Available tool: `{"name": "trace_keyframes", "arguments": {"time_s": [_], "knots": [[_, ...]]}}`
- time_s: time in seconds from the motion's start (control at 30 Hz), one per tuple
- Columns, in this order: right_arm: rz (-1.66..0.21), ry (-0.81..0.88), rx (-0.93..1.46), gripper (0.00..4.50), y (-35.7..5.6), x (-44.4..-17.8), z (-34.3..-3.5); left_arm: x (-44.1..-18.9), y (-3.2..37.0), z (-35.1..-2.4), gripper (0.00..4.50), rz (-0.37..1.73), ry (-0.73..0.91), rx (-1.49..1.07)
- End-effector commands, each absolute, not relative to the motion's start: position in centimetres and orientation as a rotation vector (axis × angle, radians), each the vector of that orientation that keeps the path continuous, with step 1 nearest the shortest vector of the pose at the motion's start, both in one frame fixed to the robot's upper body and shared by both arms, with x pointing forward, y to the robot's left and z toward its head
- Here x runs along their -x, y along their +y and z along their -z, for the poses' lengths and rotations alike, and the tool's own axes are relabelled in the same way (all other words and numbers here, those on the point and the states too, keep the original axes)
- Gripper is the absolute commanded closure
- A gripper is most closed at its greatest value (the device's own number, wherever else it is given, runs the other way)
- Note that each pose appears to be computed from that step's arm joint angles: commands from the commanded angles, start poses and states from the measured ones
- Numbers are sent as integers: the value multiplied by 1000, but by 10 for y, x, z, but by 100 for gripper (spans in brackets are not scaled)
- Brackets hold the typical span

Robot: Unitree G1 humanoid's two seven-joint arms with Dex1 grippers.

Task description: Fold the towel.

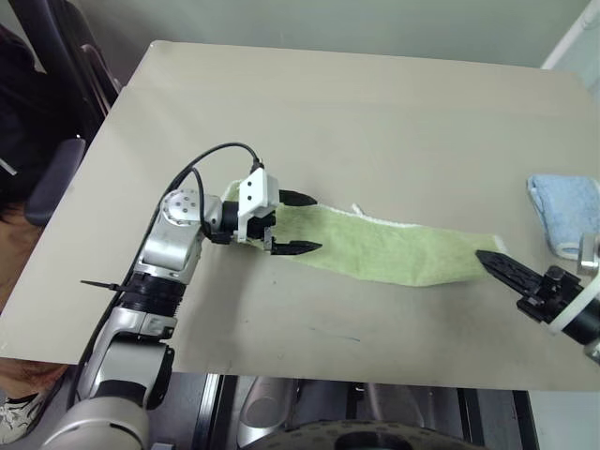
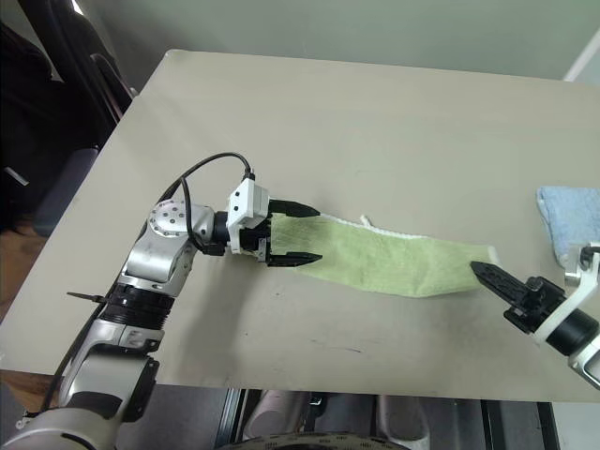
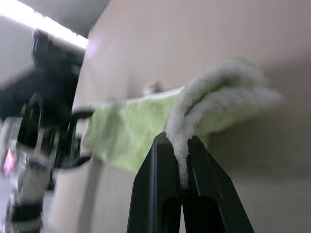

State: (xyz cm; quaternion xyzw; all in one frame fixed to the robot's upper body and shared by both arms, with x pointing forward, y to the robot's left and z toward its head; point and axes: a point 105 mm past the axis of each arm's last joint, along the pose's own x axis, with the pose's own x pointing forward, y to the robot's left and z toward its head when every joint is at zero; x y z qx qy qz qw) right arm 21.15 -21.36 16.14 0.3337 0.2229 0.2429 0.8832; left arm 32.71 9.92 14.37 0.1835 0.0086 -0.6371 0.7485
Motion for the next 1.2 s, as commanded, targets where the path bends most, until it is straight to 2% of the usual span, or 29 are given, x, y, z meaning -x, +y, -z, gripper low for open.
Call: {"name": "trace_keyframes", "arguments": {"time_s": [0.03,0.17,0.43,0.63,0.9,1.03,1.2], "knots": [[-606,482,-585,449,-189,-211,-172,-329,97,-156,0,1386,-38,-426],[-700,504,-518,449,-165,-212,-175,-328,95,-156,0,1385,-41,-427],[-775,560,-415,449,-134,-224,-154,-328,92,-155,0,1372,-52,-427],[-836,551,-340,449,-102,-246,-148,-328,90,-158,0,1368,-61,-429],[-854,634,-191,449,-87,-259,-124,-329,92,-158,0,1364,-61,-441],[-879,640,-161,449,-80,-259,-120,-329,93,-155,0,1359,-57,-446],[-927,602,-214,449,-65,-261,-131,-329,93,-155,0,1354,-61,-444]]}}
